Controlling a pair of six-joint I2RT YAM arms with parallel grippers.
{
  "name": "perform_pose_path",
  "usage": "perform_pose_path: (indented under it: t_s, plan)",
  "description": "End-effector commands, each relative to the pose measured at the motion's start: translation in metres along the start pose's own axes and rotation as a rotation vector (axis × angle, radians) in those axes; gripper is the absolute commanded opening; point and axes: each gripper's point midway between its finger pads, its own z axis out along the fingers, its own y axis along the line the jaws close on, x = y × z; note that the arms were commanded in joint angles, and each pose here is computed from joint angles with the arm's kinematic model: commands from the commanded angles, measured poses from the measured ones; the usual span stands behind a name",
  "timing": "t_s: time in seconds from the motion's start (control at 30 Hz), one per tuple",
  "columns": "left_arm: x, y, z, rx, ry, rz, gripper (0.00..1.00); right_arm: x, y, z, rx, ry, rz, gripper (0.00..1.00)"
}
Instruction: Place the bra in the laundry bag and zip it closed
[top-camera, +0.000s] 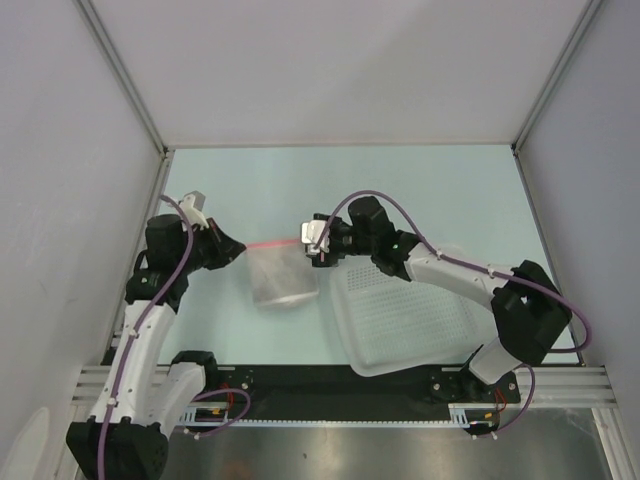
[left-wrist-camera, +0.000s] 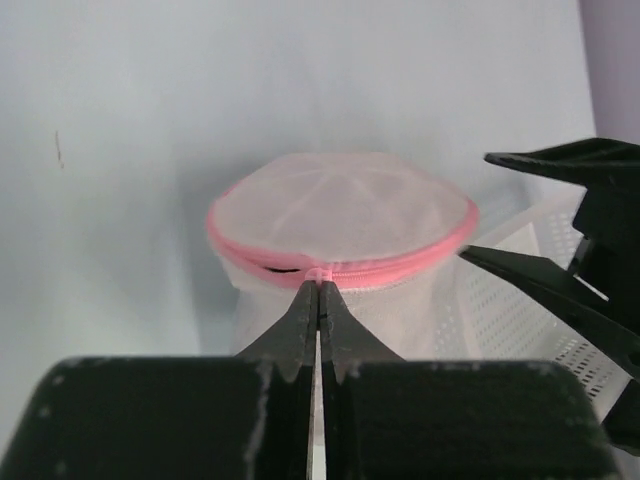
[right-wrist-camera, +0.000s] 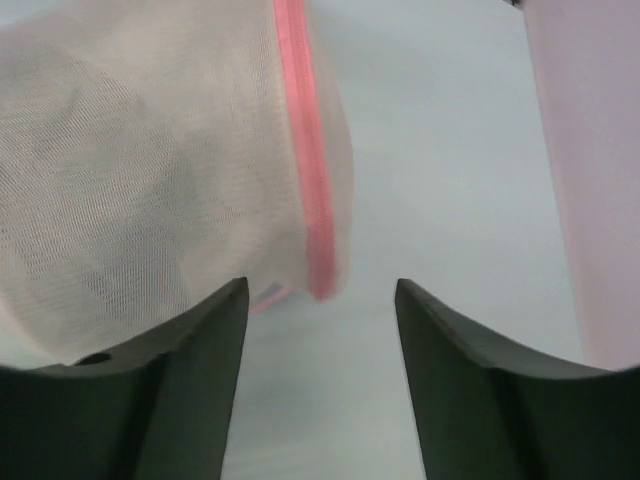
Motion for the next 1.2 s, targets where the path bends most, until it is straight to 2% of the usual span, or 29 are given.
perform_pose_path:
  t_s: [0.0,0.07,0.2,0.33,0.47,0.6,0.7,0.83,0.9,0.93,1.07,1.17]
  plan:
    - [-0.047,-0.045,-0.023,0.192,-0.183,0.108,0.00,-0.012,-0.025,-0.012,0.072,0.037,0.041,0.71]
    - [-0.053,-0.053,-0.030,0.214,-0.211,0.117,0.00,-0.019,-0.028,-0.020,0.113,0.053,0.056,0.78]
    - [-0.061,-0.066,-0.039,0.256,-0.235,0.145,0.00,-0.033,-0.029,-0.038,0.131,0.091,0.079,0.82]
    - [-0.051,-0.066,-0.036,0.284,-0.199,0.152,0.00,-0.080,-0.027,-0.040,0.120,-0.026,0.046,0.86]
    - [-0.039,-0.062,-0.033,0.288,-0.179,0.149,0.00,-0.124,-0.029,-0.018,0.104,-0.159,0.009,0.87]
    - [-0.033,-0.060,-0.032,0.288,-0.170,0.143,0.00,-0.121,-0.023,0.023,0.070,-0.162,0.015,0.84]
    - [-0.031,-0.060,-0.030,0.292,-0.158,0.142,0.00,-0.122,-0.019,0.039,0.067,-0.183,-0.010,0.82]
    - [-0.027,-0.061,-0.029,0.306,-0.142,0.148,0.00,-0.106,-0.006,0.055,0.011,-0.147,0.018,0.67]
    - [-0.027,-0.062,-0.029,0.311,-0.143,0.152,0.00,-0.102,-0.002,0.056,0.002,-0.142,0.024,0.53]
    - [-0.027,-0.062,-0.029,0.315,-0.141,0.151,0.00,-0.103,-0.001,0.057,-0.001,-0.147,0.024,0.38]
    - [-0.026,-0.061,-0.029,0.306,-0.142,0.157,0.00,-0.098,-0.004,0.058,0.015,-0.133,0.028,0.02]
    - [-0.023,-0.046,-0.024,0.227,-0.129,0.139,0.00,-0.090,-0.008,0.055,0.032,-0.114,0.019,0.00]
